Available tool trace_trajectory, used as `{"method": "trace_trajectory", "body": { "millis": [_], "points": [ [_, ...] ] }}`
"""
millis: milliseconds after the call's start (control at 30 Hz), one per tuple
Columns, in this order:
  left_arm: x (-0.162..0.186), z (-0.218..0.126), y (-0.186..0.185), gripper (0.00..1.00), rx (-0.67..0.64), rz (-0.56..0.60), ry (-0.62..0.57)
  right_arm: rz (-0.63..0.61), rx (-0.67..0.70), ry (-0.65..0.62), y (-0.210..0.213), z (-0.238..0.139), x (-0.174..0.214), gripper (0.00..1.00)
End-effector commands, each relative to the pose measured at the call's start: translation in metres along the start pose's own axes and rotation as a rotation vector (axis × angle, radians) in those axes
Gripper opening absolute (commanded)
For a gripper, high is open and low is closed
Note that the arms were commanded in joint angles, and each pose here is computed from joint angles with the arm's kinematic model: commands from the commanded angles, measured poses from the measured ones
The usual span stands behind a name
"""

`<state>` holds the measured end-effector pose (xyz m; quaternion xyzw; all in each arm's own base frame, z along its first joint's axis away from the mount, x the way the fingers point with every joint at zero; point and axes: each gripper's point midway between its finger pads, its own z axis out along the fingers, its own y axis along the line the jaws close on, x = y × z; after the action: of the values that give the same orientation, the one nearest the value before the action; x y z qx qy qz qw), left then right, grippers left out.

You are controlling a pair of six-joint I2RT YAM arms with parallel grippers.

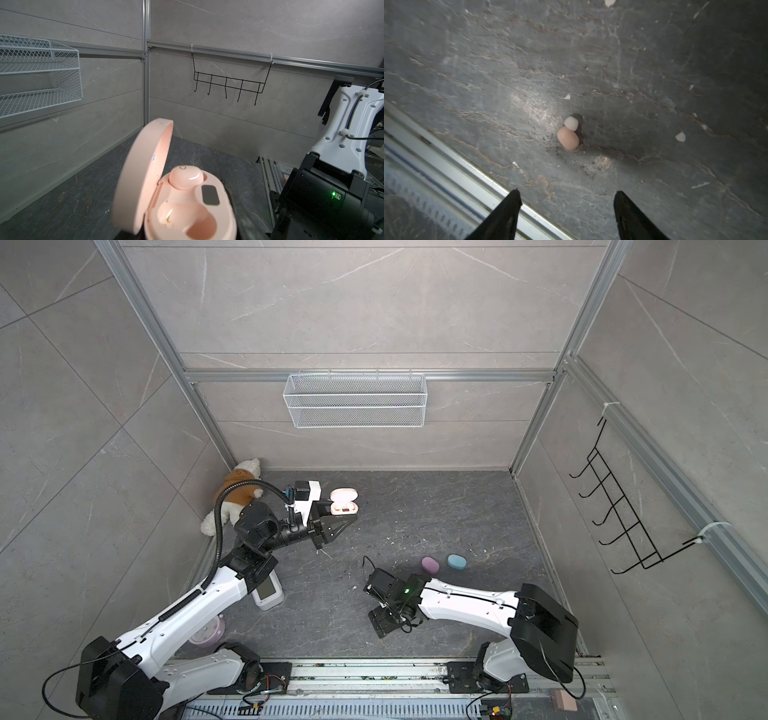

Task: Insert the wireless bluetooth earbuds into the charging case
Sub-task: 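Move the right gripper back down over the second peach earbud, then align the open right gripper above the second peach earbud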

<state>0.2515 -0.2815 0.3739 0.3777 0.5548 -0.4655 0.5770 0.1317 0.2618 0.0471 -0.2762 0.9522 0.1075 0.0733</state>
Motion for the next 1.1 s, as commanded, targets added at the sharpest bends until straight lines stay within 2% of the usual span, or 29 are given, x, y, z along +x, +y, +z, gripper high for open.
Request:
{"method": "trace_trajectory", "body": {
  "millis": [0,333,500,1067],
  "points": [
    [-0.013,-0.006,-0.007,0.00,0.003,0.018,-0.034,-0.037,0.100,-0.027,-0.010,0.009,-0.008,0.73],
    [-0.013,-0.006,-0.007,0.00,0.007,0.020,-0.029,-0.142,0.227,-0.032,-0.012,0.026,-0.022,0.70],
    [-0.012,-0.005,-0.007,0.00,0.009,0.019,-0.028,-0.155,0.303,-0.017,-0.022,0.031,-0.022,0.69],
    [-0.009,-0.004,-0.007,0.00,0.016,0.006,-0.023,-0.145,0.512,-0.126,-0.058,-0.011,-0.042,0.67]
  ]
}}
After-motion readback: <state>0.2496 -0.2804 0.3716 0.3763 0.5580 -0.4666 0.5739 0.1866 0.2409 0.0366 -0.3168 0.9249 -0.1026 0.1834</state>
